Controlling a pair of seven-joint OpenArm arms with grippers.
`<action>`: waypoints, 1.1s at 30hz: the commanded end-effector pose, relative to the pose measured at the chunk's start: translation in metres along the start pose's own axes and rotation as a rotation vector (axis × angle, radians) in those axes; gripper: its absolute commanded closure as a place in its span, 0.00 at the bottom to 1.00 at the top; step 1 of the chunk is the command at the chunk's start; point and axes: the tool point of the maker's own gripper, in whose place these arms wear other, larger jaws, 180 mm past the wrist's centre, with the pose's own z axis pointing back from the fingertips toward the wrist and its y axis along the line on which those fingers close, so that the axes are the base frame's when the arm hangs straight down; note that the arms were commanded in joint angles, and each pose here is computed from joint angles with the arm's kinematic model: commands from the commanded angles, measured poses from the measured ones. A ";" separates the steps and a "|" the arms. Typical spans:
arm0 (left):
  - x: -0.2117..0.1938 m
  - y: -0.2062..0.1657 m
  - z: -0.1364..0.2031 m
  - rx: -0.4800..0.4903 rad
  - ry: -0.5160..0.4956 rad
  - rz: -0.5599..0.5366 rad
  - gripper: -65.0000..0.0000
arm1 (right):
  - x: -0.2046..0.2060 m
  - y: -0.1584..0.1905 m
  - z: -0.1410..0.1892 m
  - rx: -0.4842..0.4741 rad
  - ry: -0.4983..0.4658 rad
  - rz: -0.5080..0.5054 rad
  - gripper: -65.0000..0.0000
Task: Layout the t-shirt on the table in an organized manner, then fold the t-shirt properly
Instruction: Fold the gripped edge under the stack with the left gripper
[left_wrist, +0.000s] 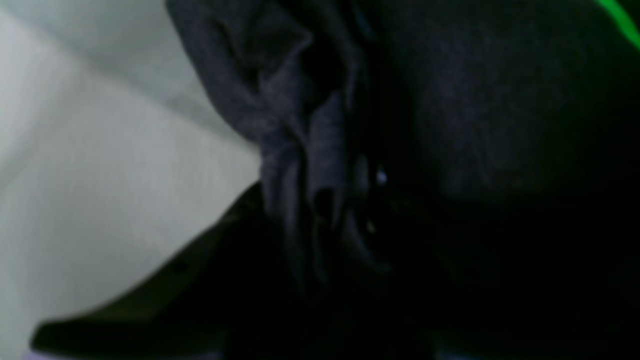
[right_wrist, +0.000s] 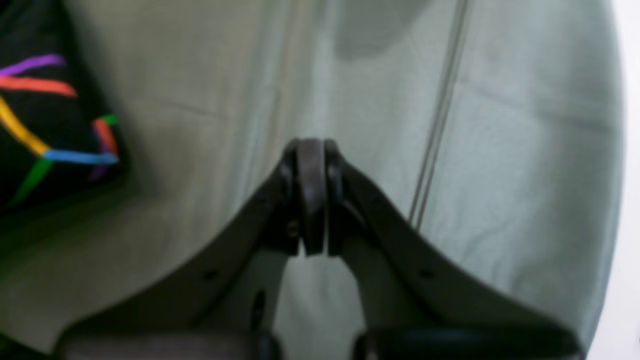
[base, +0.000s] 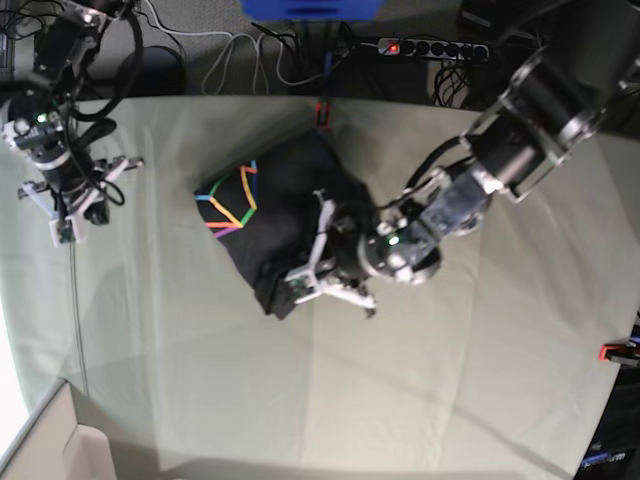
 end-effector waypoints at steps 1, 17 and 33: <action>0.021 0.008 -0.001 0.000 -0.041 -0.024 1.00 | 0.010 -0.007 0.003 -0.014 -0.035 0.011 1.00; 0.077 -0.003 -0.043 -0.049 -0.185 -0.118 1.00 | -0.003 -0.006 0.006 -0.013 -0.006 0.008 1.00; 0.110 0.032 -0.019 0.043 -0.232 -0.151 0.20 | -0.001 -0.004 0.004 -0.006 -0.010 0.007 1.00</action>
